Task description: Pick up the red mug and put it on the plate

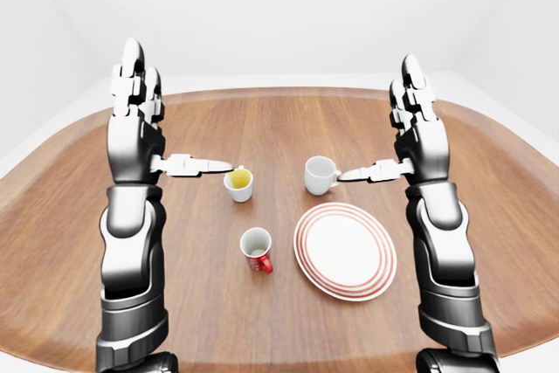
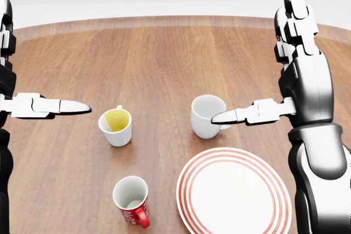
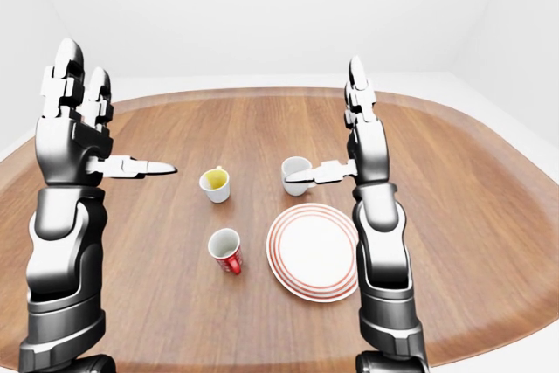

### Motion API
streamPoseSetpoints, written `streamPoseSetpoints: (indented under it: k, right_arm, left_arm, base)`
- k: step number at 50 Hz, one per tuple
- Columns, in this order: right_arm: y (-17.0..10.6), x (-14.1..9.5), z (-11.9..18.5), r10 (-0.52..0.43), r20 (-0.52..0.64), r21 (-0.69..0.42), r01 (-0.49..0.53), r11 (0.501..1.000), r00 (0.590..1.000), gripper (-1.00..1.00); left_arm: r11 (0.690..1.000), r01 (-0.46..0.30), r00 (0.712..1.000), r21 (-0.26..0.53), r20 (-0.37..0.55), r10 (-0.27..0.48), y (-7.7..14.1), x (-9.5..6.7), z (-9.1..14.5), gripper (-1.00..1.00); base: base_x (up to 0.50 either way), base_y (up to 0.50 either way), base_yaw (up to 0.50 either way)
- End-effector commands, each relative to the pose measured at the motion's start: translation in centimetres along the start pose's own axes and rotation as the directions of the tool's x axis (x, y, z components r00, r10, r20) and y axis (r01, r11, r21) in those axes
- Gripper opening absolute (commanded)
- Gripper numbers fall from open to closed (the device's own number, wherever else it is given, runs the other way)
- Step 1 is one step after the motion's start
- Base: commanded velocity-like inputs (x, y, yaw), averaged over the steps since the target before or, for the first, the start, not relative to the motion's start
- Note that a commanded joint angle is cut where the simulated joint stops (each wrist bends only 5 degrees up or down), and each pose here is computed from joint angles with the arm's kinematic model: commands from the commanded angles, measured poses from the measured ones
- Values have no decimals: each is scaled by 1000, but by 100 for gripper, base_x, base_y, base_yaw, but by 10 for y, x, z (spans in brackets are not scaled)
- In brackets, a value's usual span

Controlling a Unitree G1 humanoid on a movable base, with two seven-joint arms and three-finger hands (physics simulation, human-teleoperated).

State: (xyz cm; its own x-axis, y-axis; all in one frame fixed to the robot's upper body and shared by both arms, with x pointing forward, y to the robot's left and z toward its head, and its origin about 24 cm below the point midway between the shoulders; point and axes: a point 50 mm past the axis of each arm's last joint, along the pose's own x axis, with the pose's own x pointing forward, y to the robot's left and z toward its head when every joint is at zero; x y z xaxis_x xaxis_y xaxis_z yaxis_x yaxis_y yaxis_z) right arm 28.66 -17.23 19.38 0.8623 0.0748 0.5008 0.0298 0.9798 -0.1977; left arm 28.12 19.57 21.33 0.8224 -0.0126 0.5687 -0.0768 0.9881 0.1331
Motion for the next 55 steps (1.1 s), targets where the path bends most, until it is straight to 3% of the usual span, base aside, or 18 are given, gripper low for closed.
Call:
streamPoseSetpoints:
  k: [1, 13, 30, 55]
  right_arm:
    - [9, 4, 0, 52, -3, -53, -52, 997, 999, 100]
    - [23, 11, -2, 147, -27, -138, -149, 979, 989, 100]
    - [47, 16, -11, 276, -102, -271, -294, 917, 956, 100]
    - [83, 17, -21, 394, -198, -358, -440, 824, 898, 100]
  left_arm:
    - [1000, -7, 1000, 5, 4, 7, 4, -2, 1, 100]
    - [1000, -13, 1000, 7, -2, 13, 6, -3, 0, 100]
    - [1000, -12, 1000, 11, 10, 12, 7, -2, 3, 100]
    - [1000, -8, 1000, 13, -1, 8, 6, -2, 1, 100]
  base:
    - [0, 0, 0]
    - [0, 0, 0]
    - [0, 0, 0]
    - [0, 0, 0]
